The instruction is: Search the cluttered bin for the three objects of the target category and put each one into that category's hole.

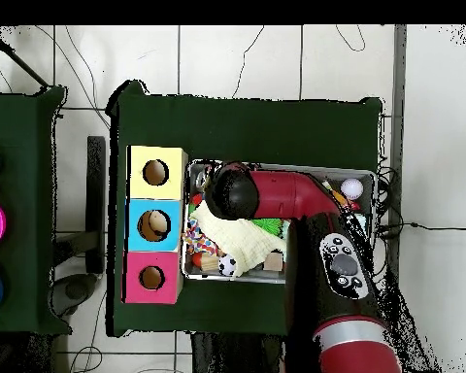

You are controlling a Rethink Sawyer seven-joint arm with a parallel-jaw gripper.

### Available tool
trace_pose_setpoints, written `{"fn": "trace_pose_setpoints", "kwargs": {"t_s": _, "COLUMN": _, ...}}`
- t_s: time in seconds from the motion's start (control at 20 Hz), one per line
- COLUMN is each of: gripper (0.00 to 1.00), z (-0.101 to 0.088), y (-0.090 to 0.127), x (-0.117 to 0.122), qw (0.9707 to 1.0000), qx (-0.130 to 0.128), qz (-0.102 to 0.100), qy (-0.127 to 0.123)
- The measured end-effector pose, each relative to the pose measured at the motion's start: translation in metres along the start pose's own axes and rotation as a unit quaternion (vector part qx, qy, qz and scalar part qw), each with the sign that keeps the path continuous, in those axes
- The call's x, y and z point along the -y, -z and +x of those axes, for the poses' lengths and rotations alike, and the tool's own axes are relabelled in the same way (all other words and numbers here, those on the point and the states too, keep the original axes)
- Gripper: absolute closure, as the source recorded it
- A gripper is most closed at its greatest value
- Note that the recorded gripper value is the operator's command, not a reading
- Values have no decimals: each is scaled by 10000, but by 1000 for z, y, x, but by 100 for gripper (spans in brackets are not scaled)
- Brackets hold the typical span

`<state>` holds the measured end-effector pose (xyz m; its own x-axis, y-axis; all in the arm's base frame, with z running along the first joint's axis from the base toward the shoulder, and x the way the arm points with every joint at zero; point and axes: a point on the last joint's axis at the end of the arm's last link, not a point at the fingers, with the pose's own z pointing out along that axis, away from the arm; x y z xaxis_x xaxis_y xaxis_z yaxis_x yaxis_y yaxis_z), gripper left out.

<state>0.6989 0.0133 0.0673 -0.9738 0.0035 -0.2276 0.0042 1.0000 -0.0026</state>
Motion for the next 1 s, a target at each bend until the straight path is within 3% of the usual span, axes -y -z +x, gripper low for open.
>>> {"fn": "trace_pose_setpoints", "kwargs": {"t_s": 1.0, "gripper": 0, "z": 11, "y": -10, "x": 0, "qw": 9999, "qx": -129, "qz": -33, "qy": -24}}
